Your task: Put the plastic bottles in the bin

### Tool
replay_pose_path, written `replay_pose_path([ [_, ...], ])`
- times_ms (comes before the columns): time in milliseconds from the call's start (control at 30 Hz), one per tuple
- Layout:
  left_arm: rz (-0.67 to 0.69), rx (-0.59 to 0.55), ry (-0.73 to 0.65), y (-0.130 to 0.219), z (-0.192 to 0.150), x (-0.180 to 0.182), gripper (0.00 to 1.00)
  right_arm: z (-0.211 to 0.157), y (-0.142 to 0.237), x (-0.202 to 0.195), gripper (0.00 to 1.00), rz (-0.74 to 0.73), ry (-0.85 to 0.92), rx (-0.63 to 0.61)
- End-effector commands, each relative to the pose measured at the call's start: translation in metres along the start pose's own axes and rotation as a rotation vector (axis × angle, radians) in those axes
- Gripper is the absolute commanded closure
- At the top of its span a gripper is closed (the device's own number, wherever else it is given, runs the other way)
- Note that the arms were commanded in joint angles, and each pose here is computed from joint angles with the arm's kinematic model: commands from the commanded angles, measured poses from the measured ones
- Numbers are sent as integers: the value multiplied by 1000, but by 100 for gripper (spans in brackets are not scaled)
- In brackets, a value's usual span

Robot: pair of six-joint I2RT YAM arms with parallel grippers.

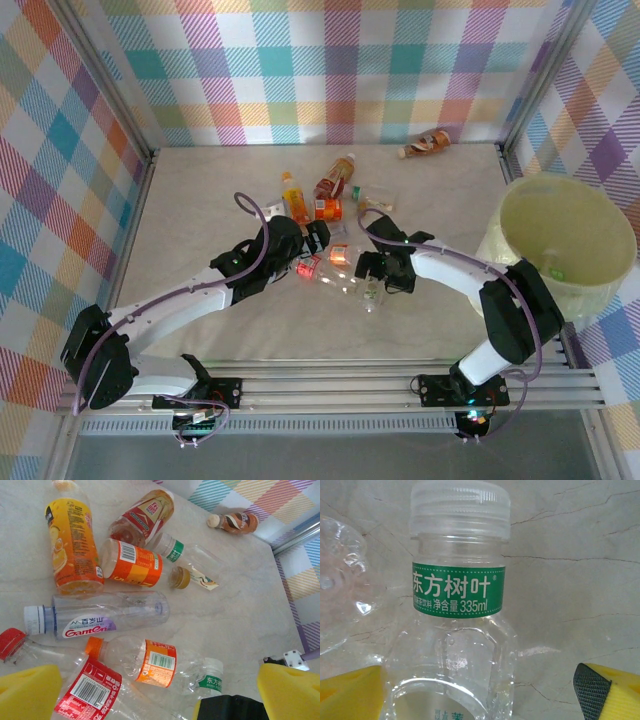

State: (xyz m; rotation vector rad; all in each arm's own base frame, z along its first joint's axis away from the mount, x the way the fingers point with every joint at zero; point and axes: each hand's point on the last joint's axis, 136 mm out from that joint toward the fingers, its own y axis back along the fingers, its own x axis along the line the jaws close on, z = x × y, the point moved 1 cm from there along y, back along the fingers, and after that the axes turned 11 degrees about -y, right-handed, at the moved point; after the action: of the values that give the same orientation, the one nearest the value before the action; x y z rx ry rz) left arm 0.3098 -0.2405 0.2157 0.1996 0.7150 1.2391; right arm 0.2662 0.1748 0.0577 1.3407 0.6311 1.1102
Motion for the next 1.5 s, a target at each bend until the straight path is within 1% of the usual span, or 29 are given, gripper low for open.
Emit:
replay_pose_path([
  [0, -7, -8, -3, -3, 3, -1, 0, -6, -2, -15, 6, -57, -13, 5],
  [133, 4, -6, 0, -5, 1, 2, 0, -5, -4, -14, 12, -48, -27, -4],
  [333, 5, 26, 10, -8, -7, 4, 0, 1, -14, -7, 16, -29, -30, -24],
  [467, 6, 33, 26, -8, -11, 7, 0, 4, -21, -1, 18, -17, 29, -33],
  [600, 26, 30, 38, -7, -10, 12, 0, 9, -23, 1, 19, -40, 102, -43],
  [733, 11, 37, 38, -8, -11, 11, 0, 14, -24, 1, 23, -58, 152, -60],
  [833, -6, 53, 31, -11, -13, 8, 0, 11, -26, 1, 28, -57, 163, -47],
  [900, -36, 58, 20, -12, -12, 1, 0, 11, -25, 2, 33, -49, 170, -46],
  [1033, -83, 87, -2, -16, -14, -10, 0, 17, -12, 5, 43, -26, 183, -83],
  [1167, -93, 116, -8, -20, -18, -15, 0, 25, 3, 11, 48, 8, 192, -138],
  [1267, -64, 129, 2, -23, -20, -11, 0, 32, 18, 19, 50, 59, 212, -189],
  [1367, 52, 149, 40, -25, -26, 9, 0, 40, 36, 28, 51, 131, 236, -259],
  [1467, 80, 162, 70, -26, -33, 18, 0, 46, 55, 37, 52, 203, 261, -324],
])
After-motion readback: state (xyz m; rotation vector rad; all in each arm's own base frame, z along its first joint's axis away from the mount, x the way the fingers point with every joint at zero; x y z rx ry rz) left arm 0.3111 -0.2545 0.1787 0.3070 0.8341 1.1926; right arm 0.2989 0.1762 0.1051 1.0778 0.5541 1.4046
